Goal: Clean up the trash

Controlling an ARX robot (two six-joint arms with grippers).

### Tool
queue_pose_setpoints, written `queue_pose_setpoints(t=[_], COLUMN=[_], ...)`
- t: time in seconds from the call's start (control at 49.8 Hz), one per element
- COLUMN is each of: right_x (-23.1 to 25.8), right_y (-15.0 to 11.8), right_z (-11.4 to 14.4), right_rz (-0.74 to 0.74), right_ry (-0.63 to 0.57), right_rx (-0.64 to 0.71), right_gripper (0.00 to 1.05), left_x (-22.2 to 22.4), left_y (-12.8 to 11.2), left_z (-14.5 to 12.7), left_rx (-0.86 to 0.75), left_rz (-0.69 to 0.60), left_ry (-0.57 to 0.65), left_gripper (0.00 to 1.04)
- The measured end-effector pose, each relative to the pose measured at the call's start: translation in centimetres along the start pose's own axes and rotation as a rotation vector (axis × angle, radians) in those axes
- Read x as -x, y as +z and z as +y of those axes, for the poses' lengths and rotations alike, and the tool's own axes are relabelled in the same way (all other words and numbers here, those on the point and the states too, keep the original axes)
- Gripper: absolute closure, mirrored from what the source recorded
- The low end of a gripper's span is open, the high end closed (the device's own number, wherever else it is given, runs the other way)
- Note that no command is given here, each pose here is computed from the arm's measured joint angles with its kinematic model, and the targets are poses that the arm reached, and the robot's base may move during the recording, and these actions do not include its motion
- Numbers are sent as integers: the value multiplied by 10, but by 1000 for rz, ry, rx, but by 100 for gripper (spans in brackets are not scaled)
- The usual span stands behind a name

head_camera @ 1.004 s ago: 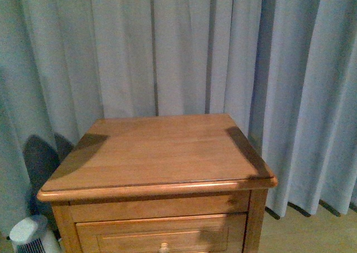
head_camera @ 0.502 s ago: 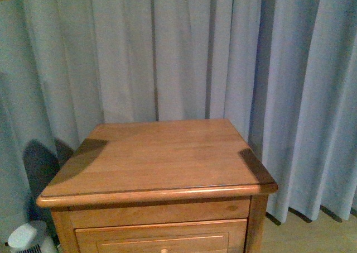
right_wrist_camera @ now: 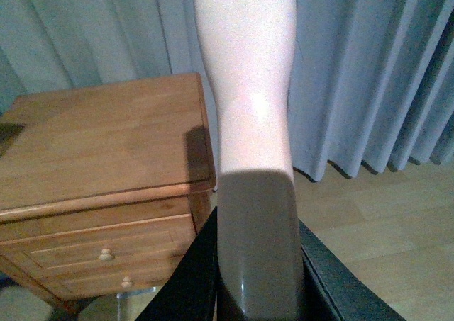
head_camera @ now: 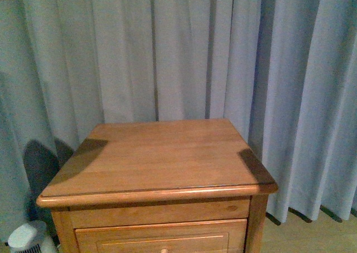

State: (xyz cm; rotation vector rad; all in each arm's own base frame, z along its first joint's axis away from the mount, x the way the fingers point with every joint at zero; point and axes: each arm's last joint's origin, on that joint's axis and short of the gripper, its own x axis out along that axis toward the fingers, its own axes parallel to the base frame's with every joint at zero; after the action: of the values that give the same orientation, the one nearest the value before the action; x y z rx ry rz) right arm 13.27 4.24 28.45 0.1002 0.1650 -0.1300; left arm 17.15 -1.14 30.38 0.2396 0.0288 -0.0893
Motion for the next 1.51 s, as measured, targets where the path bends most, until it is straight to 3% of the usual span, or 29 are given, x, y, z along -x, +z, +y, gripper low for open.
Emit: queue_pose_setpoints(t=[1.506], right_x=[0], right_y=[-1], right_z=[1], right_rz=[6], right_ry=[19], right_rx=[-1], right_gripper=[84], left_x=[-1], left_y=[-1], left_z=[1], left_rx=[1], left_rz=[7], left_ry=[10], left_gripper=[79])
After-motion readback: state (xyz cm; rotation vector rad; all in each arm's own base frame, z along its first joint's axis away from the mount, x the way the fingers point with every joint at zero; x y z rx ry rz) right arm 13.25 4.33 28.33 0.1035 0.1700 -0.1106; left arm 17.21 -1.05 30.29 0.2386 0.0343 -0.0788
